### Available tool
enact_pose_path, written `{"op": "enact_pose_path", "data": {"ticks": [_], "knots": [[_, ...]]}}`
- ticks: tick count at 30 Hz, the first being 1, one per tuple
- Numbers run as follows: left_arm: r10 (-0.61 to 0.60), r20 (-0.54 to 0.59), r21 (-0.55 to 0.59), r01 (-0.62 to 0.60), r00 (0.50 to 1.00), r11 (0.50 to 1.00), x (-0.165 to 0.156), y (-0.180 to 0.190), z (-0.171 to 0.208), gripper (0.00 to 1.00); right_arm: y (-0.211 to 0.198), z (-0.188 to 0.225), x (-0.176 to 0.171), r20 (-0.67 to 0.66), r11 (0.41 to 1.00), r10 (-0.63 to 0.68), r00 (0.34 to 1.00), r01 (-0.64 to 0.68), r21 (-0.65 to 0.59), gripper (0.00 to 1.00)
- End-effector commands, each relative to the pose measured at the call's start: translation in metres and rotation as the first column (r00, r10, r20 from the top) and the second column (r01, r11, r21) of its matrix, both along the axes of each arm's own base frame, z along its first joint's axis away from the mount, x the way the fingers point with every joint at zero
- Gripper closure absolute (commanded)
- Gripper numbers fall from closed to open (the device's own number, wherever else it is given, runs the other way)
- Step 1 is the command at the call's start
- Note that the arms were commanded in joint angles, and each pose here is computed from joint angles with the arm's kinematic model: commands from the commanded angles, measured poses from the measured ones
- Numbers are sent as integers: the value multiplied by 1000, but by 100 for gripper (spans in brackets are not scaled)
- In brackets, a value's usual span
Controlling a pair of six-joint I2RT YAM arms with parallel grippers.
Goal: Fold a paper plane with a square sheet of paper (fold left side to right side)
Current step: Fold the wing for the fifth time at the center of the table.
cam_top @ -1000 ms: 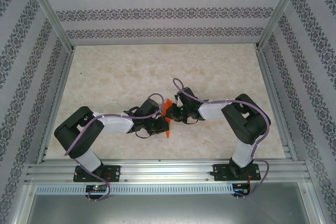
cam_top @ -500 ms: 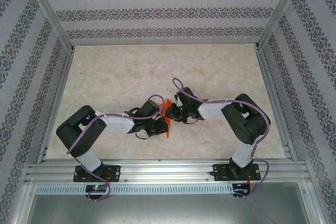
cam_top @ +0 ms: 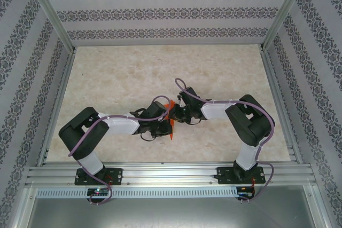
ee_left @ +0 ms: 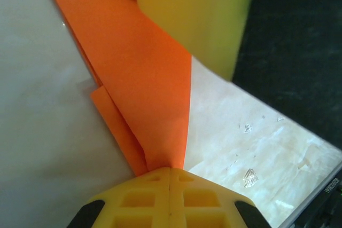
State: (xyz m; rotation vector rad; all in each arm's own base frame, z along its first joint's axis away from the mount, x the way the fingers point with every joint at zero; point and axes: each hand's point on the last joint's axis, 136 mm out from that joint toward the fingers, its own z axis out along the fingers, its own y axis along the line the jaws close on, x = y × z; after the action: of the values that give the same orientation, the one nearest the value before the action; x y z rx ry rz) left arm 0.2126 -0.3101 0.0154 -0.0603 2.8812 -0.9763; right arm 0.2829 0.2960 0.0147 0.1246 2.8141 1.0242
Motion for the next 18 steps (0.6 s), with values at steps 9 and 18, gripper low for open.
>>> {"op": "enact_pose_path", "data": {"ticks": [9,18], "knots": [[17,-104,270,11,994,963,-32,52,-54,97,-32,-17,41,75,984,-67,995,78,-160,83],[27,-108,272,3,994,962,-34,54,-56,97,-35,-9,64,105,986,-74,992,89,-144,85]]}}
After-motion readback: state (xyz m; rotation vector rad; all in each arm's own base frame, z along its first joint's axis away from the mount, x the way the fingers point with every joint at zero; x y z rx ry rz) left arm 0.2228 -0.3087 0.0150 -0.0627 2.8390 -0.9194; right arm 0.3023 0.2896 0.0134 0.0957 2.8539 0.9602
